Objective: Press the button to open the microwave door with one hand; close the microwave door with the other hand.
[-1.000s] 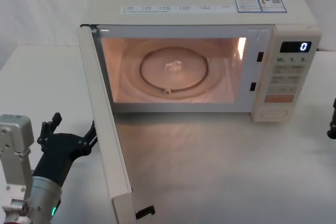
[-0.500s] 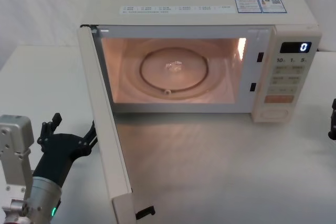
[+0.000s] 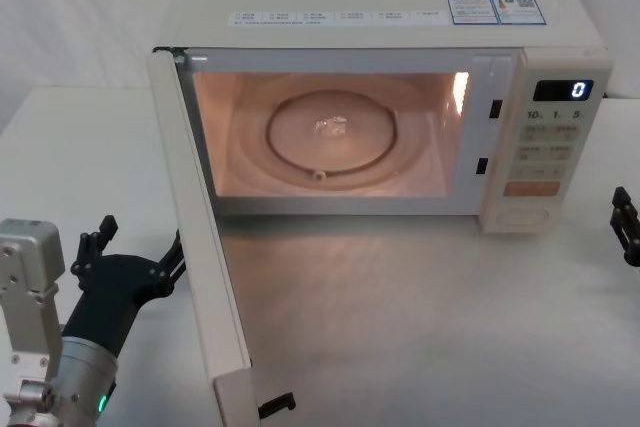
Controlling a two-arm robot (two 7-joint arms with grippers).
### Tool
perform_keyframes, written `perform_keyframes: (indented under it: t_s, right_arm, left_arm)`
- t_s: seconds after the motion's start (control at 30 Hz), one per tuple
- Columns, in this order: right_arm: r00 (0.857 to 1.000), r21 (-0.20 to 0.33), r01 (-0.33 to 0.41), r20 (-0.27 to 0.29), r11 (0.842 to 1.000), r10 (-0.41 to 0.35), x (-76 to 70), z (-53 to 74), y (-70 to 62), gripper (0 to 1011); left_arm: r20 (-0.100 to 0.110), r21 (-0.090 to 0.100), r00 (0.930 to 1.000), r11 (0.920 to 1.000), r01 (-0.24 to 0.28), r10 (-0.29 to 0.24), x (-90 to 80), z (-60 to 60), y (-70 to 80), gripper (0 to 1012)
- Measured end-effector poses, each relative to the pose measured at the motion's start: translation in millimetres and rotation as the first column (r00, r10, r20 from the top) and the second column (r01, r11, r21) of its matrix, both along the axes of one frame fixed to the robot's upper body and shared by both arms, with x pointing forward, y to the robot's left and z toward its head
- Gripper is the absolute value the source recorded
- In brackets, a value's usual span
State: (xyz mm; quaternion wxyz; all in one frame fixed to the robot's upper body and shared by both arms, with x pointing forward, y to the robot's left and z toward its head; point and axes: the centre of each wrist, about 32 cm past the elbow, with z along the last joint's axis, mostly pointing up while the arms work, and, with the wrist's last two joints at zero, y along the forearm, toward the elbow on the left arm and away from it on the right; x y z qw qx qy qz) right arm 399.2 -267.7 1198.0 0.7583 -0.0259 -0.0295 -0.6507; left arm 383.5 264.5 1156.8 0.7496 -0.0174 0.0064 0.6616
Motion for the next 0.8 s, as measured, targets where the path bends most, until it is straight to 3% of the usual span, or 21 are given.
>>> perform_keyframes:
  t_s: [0.53, 0.8]
  right_arm:
    - [1.000, 0.000, 0.001, 0.001, 1.000, -0.001, 0.0, -0.1, 0.3, 1000]
    - [1.000, 0.000, 0.001, 0.001, 1.000, -0.001, 0.0, -0.1, 0.3, 1002]
  left_arm:
    - [0.000, 0.000, 1.0000, 1.0000, 0.000, 0.000, 0.0, 0.0, 0.0, 1001]
    - [0.000, 0.000, 1.0000, 1.0000, 0.000, 0.000, 0.0, 0.0, 0.0, 1001]
